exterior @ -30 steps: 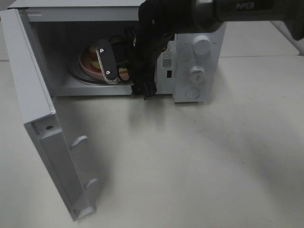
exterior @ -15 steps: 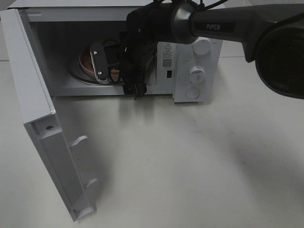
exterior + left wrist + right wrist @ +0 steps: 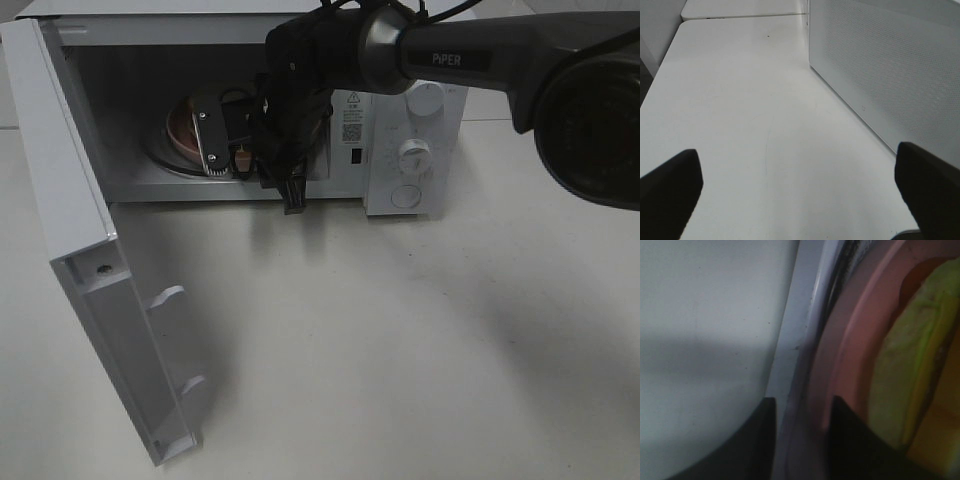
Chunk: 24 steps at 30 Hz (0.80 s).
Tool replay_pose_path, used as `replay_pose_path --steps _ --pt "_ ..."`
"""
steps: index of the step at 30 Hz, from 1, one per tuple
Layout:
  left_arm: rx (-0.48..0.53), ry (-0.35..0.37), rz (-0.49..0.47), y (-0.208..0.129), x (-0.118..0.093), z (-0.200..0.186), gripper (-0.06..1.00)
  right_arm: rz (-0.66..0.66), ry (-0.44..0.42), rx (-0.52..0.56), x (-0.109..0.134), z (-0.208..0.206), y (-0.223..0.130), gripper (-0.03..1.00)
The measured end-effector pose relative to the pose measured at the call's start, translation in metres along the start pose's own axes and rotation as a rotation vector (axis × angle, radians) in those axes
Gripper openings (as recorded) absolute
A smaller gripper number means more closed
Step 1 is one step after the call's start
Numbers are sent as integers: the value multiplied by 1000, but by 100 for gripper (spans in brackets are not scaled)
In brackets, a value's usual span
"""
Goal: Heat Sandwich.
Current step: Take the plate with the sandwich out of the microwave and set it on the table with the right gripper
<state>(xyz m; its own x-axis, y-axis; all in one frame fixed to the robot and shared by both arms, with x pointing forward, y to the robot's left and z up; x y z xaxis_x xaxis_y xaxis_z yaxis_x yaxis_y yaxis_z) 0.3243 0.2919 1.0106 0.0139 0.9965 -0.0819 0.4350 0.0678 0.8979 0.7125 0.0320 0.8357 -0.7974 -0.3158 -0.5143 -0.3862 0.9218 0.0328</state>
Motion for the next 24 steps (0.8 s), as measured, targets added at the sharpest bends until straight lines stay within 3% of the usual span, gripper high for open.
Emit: replay_pose_path --steps 1,4,24 --pt "0 0 0 0 0 0 99 0 0 0 0 0 0 29" --pt "0 0 0 0 0 0 99 6 -2 0 -1 -2 0 8" --pt "0 0 0 0 0 0 99 4 25 1 3 -3 0 5"
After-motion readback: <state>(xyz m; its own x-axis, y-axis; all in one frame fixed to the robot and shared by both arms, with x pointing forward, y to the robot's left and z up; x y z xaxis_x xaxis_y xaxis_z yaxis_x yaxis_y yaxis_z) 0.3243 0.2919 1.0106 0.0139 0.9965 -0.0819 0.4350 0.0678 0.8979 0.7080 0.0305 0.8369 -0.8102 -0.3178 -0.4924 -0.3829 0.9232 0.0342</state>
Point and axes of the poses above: a point on each arm's last joint axis where the gripper is mounted, z pointing out along that axis toward the gripper, x along the wrist's bending axis when the last joint is at zero, y = z × x, the point moved 10 cm from there along z, pointing out along that axis toward the gripper, and after that the axes turned 6 degrees about -z, right-handed, at the moved point
